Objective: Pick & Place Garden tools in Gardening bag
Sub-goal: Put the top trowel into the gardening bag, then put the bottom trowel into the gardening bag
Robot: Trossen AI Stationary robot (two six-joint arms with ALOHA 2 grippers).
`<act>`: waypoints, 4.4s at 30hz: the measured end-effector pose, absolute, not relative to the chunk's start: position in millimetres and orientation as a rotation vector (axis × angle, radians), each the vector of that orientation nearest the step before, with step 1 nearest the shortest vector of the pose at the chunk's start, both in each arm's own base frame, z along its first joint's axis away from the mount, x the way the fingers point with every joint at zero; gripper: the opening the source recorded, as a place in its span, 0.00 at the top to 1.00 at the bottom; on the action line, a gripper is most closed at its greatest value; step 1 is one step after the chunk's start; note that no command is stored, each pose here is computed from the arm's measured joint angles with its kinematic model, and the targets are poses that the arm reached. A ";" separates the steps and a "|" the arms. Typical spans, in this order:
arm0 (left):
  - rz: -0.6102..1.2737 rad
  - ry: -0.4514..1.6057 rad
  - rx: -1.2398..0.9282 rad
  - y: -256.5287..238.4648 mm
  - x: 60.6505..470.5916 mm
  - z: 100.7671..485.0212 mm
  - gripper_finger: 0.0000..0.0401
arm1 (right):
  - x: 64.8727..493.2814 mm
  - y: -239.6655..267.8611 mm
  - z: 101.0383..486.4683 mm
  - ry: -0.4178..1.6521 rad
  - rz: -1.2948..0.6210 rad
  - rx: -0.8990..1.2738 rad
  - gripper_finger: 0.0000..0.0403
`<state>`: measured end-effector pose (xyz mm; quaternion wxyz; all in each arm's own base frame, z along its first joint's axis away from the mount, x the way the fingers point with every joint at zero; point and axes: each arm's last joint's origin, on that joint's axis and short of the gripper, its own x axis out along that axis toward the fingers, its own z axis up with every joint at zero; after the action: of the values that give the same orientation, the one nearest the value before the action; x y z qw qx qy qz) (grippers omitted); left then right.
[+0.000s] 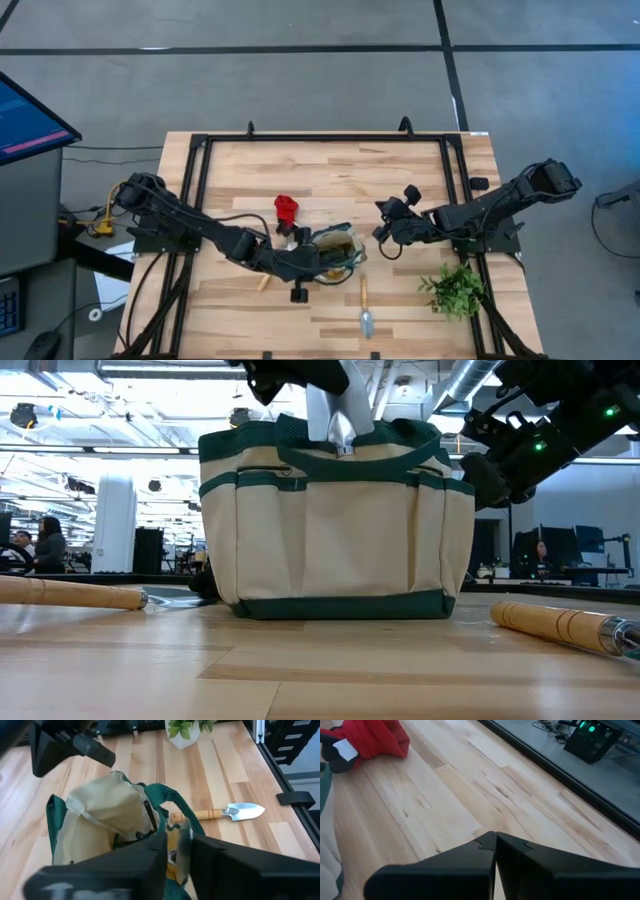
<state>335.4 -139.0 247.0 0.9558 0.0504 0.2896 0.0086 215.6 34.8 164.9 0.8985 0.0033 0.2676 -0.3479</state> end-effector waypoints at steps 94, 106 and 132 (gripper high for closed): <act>0.176 0.320 -0.110 -42.2 149.7 213.3 1.00 | 277.8 188.4 194.2 1.049 -0.654 0.848 1.00; 0.142 0.328 -0.113 -43.1 149.7 213.1 1.00 | 303.0 238.3 163.3 1.135 -0.686 0.909 0.87; 0.135 0.330 -0.115 -43.4 149.8 213.1 1.00 | 309.3 224.9 160.0 1.152 -0.775 0.914 0.65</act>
<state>149.8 -43.4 213.1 0.9825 -0.0574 0.1638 0.0670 309.3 224.9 160.0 0.6741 0.4060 0.5121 -0.3442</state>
